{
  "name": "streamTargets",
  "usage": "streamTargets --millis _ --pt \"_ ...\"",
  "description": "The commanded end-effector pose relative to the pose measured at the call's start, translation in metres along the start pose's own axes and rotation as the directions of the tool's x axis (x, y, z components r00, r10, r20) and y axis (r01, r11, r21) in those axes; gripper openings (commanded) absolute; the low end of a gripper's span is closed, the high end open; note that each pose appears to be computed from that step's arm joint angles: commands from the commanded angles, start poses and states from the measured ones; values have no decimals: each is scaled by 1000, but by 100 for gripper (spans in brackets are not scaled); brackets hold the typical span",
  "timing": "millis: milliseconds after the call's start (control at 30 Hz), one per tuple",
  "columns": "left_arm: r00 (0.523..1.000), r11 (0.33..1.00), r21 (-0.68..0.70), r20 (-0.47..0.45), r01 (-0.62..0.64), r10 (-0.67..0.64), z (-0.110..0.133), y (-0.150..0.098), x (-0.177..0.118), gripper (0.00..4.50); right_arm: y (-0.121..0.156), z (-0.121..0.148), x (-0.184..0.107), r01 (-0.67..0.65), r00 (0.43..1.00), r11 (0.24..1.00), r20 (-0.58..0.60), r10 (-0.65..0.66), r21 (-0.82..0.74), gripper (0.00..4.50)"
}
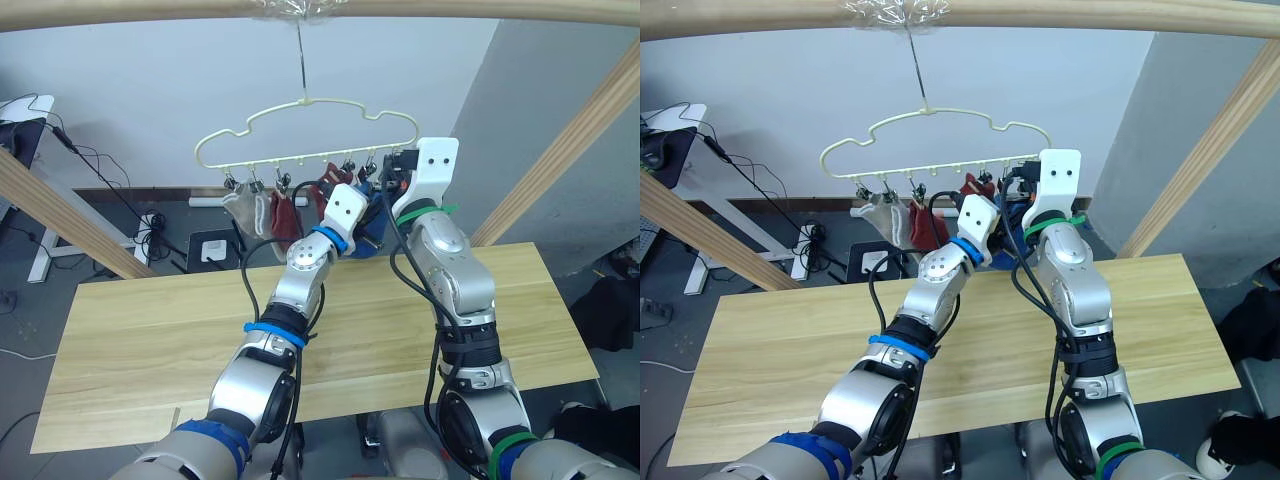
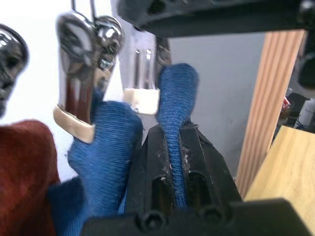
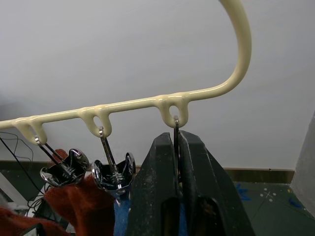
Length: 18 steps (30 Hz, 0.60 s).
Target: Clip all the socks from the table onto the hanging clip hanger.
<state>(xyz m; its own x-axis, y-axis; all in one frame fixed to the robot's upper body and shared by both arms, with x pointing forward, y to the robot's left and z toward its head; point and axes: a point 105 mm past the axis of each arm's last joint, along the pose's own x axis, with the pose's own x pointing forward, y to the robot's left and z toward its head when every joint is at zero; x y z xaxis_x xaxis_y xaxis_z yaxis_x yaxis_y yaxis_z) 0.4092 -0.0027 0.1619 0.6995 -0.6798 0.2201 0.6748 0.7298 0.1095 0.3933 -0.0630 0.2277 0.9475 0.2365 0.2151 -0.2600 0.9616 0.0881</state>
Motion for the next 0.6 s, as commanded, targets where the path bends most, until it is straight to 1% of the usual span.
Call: streamTargets --millis 33,200,300,433,467,600 --pt "999 1000 -9 42 -3 3 12 -1 4 9 2 15 -3 -12 999 1000 52 12 -7 0" --pt "999 1000 -20 43 -12 12 13 0 5 9 0 15 -3 -1 999 1000 53 0 3 0" --pt "999 1000 -20 45 -18 19 13 0 5 0 0 17 -3 4 998 1000 67 -5 15 73" --pt "998 999 -51 58 -14 17 16 0 6 0 -1 20 -4 5 997 1000 75 -7 27 230" --pt "999 999 -51 54 -1 4 16 -2 6 28 -1 21 -5 4 997 999 77 -7 33 266" --pt "989 989 -4 18 147 -147 12 -20 -3 143 -1 26 -13 -24 996 999 89 20 48 412"
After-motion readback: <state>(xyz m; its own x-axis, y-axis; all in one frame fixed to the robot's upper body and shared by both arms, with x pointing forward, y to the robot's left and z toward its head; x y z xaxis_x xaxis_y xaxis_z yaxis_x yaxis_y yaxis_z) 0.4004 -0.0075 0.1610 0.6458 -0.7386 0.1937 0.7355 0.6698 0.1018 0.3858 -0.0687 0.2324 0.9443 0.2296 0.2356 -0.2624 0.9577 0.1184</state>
